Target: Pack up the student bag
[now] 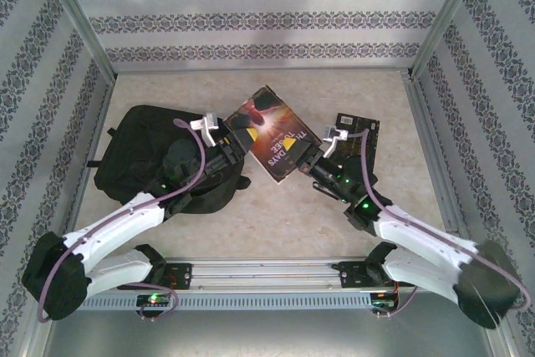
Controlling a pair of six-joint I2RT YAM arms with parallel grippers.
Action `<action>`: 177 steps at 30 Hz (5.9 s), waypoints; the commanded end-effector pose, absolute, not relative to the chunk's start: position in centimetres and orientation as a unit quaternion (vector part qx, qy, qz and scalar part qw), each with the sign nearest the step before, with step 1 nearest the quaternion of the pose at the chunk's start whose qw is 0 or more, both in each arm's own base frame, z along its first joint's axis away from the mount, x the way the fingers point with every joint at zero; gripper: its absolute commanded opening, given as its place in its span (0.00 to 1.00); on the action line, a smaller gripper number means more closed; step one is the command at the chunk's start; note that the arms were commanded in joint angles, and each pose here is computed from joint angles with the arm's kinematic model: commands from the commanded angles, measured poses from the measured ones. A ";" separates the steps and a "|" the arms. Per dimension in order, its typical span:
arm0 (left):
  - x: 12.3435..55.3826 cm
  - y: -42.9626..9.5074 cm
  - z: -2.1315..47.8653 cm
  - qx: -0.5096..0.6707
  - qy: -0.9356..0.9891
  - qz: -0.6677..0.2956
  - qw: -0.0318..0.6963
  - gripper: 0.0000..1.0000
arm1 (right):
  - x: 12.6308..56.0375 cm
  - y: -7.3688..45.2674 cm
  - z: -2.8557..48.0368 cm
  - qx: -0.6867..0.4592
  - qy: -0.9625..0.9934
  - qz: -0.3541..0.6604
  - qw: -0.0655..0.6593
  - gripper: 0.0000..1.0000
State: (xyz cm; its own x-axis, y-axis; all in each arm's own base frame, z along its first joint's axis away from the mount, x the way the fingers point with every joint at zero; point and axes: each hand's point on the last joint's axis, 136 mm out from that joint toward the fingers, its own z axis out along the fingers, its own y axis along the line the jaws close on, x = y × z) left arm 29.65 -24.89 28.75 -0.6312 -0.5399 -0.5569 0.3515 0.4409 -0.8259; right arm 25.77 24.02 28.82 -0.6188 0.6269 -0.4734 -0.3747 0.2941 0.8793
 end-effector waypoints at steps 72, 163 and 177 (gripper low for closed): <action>26.7 -16.9 32.2 0.114 0.842 -0.204 0.486 0.00 | 24.4 29.9 26.2 -0.009 0.778 0.600 0.187 0.00; 29.3 -12.7 24.1 -0.033 0.840 -0.321 0.436 0.74 | 52.4 29.2 7.2 0.006 0.963 0.193 0.187 0.00; 28.9 -13.0 24.7 -0.010 0.848 -0.301 0.435 0.85 | 48.3 19.2 0.8 0.068 0.988 0.026 0.135 0.00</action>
